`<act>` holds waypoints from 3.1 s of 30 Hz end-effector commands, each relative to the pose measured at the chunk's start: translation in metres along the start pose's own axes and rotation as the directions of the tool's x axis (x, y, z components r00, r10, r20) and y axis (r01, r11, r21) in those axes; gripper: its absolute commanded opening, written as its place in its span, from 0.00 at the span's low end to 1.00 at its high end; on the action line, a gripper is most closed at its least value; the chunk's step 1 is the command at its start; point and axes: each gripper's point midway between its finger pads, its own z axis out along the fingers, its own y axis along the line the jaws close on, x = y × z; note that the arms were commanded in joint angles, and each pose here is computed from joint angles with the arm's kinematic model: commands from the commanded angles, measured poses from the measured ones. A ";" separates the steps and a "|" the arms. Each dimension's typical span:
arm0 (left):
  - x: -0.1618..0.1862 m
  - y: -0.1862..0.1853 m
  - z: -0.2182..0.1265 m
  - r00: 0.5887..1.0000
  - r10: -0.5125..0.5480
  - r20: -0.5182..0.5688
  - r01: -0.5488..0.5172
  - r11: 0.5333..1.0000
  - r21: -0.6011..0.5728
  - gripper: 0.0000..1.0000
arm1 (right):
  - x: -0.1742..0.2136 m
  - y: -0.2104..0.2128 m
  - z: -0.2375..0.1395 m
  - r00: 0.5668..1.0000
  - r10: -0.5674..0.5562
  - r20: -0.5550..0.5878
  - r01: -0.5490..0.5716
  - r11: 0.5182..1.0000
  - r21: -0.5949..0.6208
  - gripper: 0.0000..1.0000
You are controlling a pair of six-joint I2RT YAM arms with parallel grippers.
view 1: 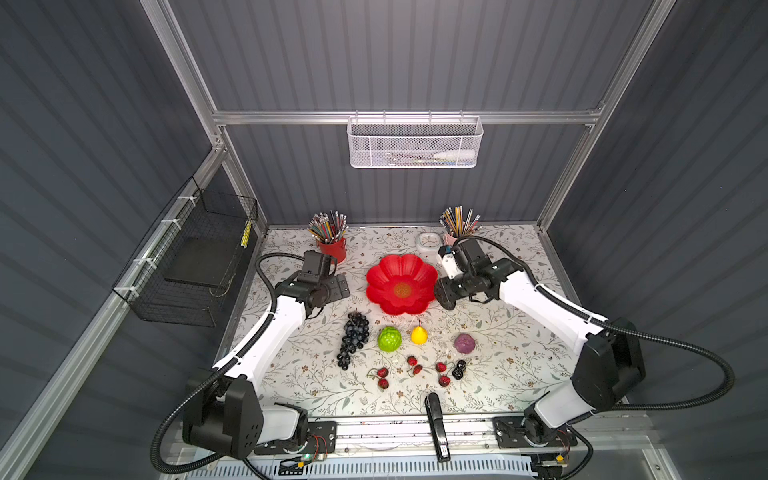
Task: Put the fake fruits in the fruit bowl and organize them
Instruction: 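Lift the avocado with the right gripper and carry it over the red bowl, then lower the avocado into the red bowl and open the right gripper, then reach the left gripper down and grasp the green citron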
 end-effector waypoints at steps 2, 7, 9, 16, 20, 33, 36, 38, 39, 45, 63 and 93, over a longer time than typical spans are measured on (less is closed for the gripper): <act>0.006 0.006 -0.007 1.000 -0.017 0.005 0.017 1.000 -0.011 0.99 | -0.027 0.009 0.016 1.000 -0.011 -0.007 0.011 0.999 -0.040 0.42; 0.006 0.008 -0.011 1.000 0.002 0.010 -0.002 1.000 -0.017 0.99 | -0.067 0.012 0.046 0.999 -0.039 0.016 0.040 0.999 -0.036 0.41; 0.005 0.007 -0.013 1.000 0.002 0.012 -0.001 1.000 -0.012 0.99 | -0.077 0.013 0.058 0.998 -0.062 0.008 0.063 0.998 -0.019 0.41; 0.011 0.010 -0.017 0.999 -0.035 0.019 0.035 0.999 0.002 0.99 | -0.087 0.009 0.101 0.992 -0.104 -0.070 0.105 0.994 0.003 0.41; 0.015 0.010 -0.017 0.999 -0.039 0.006 0.039 0.999 0.001 0.99 | -0.080 0.011 0.121 0.989 -0.104 -0.104 0.103 0.995 -0.012 0.41; 0.029 0.019 -0.018 0.997 -0.080 -0.006 0.080 0.997 -0.010 0.99 | -0.061 0.009 0.156 0.977 -0.122 -0.176 0.122 0.992 -0.013 0.44; 0.030 0.019 -0.018 0.997 -0.082 -0.008 0.082 0.997 -0.011 0.99 | -0.062 0.009 0.160 0.976 -0.121 -0.180 0.120 0.993 -0.016 0.45; 0.031 0.019 -0.017 0.996 -0.086 -0.011 0.086 0.996 -0.008 0.99 | -0.060 0.010 0.165 0.976 -0.118 -0.185 0.116 0.993 -0.024 0.45; 0.031 0.018 -0.017 0.996 -0.087 -0.013 0.087 0.996 -0.007 0.99 | -0.059 0.011 0.167 0.975 -0.117 -0.187 0.115 0.993 -0.026 0.46; 0.028 0.016 -0.019 0.996 -0.091 -0.008 0.091 0.996 0.002 0.99 | -0.054 0.011 0.178 0.973 -0.118 -0.198 0.115 0.993 -0.031 0.47; 0.032 0.003 -0.014 0.996 -0.041 -0.083 0.045 0.998 0.045 1.00 | -0.072 0.013 0.165 0.974 -0.175 -0.145 0.181 0.983 0.031 0.76; 0.146 -0.121 -0.022 0.756 0.412 -0.508 -0.351 0.911 0.217 0.90 | -0.034 0.030 0.003 0.966 -0.021 0.256 0.039 0.997 -0.063 0.80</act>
